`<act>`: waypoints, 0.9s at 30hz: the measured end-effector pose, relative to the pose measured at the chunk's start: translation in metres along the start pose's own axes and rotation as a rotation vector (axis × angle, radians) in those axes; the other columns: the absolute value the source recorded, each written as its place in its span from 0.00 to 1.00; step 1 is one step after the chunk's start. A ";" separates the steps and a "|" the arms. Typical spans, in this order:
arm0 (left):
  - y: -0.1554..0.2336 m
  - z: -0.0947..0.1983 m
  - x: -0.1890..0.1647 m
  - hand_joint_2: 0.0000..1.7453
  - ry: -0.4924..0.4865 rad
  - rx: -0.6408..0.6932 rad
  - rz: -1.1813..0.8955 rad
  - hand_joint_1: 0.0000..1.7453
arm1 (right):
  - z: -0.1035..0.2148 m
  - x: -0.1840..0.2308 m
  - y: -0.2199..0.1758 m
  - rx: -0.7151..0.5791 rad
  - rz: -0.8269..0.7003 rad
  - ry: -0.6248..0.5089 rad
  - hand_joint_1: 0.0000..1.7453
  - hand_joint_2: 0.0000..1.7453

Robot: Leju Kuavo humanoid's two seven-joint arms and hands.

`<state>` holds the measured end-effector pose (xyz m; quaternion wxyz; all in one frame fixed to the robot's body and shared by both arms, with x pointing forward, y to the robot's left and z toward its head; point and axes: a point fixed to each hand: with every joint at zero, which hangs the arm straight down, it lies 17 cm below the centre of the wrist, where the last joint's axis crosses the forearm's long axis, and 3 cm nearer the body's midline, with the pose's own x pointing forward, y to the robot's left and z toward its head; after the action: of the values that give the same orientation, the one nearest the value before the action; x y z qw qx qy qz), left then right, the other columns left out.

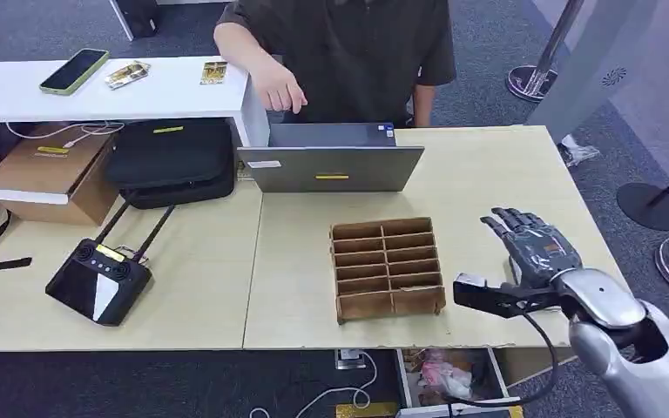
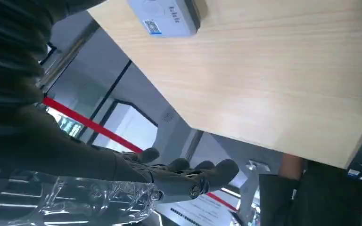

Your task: Pass the card to the sensor for recognition and then transmit it.

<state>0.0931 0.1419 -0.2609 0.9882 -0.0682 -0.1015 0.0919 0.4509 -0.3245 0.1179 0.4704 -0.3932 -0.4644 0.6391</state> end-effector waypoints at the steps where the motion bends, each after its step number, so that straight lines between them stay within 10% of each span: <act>1: 0.000 0.000 0.000 0.00 0.001 0.000 0.003 0.00 | 0.002 0.001 0.004 -0.001 -0.008 0.005 0.00 1.00; 27: 0.000 0.000 0.001 0.00 0.001 0.002 0.034 0.00 | 0.025 0.053 0.024 -0.108 -0.211 0.100 0.00 1.00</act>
<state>0.0937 0.1421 -0.2608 0.9867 -0.0689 -0.0997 0.1085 0.4089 -0.2817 0.0980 0.5357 -0.3982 -0.5130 0.5396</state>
